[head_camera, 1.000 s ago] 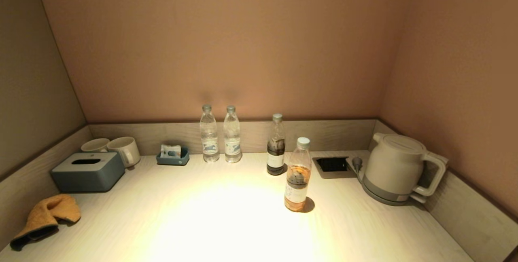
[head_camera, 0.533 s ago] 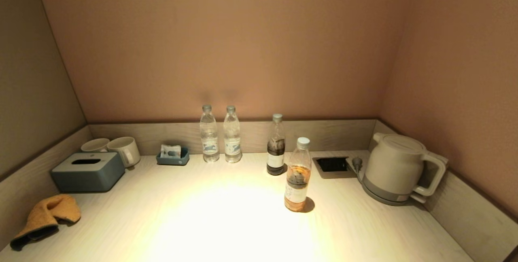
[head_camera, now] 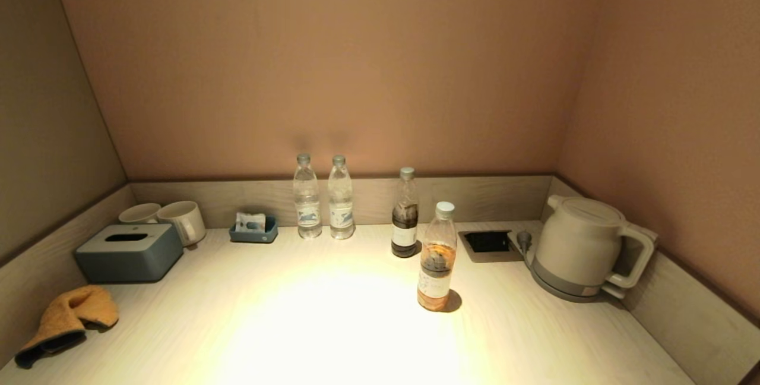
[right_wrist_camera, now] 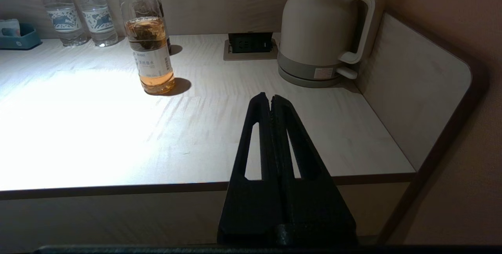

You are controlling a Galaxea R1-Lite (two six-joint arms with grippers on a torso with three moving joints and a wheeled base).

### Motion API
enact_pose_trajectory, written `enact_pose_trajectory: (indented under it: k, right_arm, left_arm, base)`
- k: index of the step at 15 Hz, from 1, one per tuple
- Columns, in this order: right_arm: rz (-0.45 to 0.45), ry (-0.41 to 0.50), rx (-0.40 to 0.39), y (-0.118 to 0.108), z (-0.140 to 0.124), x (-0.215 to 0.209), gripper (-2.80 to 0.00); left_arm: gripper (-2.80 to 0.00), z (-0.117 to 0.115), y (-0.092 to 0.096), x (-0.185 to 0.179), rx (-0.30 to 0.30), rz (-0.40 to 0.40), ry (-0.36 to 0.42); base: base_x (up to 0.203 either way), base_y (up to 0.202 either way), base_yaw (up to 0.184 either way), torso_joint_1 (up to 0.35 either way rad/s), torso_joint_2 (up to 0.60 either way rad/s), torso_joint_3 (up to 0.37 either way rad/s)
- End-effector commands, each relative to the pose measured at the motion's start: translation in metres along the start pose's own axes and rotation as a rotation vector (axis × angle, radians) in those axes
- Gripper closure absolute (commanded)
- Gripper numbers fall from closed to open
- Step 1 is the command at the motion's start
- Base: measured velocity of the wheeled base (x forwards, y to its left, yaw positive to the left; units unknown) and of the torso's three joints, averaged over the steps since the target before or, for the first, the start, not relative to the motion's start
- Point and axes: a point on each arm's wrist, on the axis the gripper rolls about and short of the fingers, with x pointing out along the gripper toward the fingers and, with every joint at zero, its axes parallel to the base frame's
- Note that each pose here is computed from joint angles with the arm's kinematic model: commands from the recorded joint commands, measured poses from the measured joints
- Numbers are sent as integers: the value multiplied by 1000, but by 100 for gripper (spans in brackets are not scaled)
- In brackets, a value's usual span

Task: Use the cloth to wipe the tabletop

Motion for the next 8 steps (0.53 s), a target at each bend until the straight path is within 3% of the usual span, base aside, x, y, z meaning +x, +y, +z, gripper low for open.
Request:
enact_pose_trajectory:
  k: [1, 8]
  right_arm:
    - [0, 1, 0, 0, 0, 0, 0]
    - [0, 1, 1, 0, 0, 0, 0]
  left_arm:
    - [0, 0, 0, 0, -1, 0, 0]
    - [0, 0, 0, 0, 0, 0, 0]
  base:
    - [0, 0, 0, 0, 0, 0]
    - [0, 0, 0, 0, 0, 0]
